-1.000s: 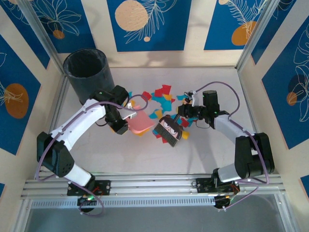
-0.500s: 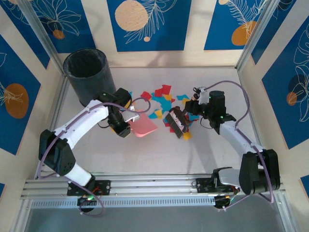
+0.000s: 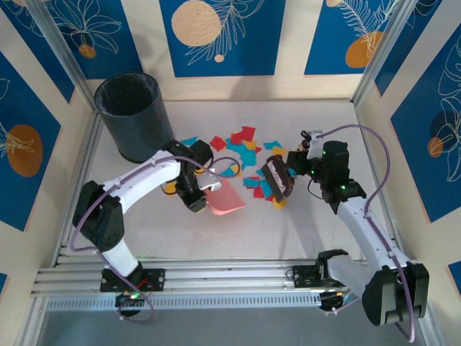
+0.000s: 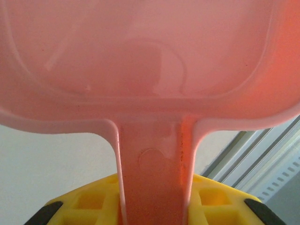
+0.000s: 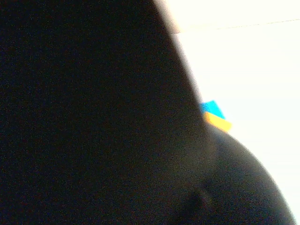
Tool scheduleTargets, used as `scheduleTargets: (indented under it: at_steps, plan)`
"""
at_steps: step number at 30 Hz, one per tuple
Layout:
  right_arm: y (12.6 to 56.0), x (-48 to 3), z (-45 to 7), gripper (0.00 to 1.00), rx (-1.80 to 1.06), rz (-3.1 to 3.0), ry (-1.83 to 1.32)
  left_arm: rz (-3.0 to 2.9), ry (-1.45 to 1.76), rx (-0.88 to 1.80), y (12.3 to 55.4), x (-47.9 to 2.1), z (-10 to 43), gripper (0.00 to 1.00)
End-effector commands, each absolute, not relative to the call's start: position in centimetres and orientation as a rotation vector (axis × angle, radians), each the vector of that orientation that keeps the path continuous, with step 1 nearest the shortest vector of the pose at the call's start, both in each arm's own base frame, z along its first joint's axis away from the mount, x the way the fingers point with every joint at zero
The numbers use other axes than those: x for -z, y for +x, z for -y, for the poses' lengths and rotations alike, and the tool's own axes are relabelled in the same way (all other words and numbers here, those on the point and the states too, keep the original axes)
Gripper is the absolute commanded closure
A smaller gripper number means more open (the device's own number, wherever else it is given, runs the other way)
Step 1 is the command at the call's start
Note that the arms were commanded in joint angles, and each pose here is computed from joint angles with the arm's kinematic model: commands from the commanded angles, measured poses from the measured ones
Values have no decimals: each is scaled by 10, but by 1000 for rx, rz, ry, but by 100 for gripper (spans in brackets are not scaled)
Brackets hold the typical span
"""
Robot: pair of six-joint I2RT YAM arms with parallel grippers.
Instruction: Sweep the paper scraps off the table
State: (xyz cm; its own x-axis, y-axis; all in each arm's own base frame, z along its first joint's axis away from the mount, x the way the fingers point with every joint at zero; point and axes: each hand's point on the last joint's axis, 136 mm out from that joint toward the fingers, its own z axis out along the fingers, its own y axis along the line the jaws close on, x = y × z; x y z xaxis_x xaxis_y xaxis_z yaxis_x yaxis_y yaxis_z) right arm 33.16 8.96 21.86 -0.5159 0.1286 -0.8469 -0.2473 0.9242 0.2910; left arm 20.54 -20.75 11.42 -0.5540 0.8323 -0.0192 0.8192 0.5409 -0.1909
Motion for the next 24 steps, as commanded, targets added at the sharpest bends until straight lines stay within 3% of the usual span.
scheduleTargets:
  at_steps: [1, 11, 24]
  plan:
    - [329, -231, -64, 100, -277, -2040, -31, 2673, -1444, -292, 203, -113, 217, 100]
    - [326, -225, -48, 100, -126, -2082, -26, 2639, -1460, -278, 210, -102, 229, 100]
    - [328, -196, -75, 100, -269, -2171, -117, 2593, -1475, -244, 229, -82, 244, 100]
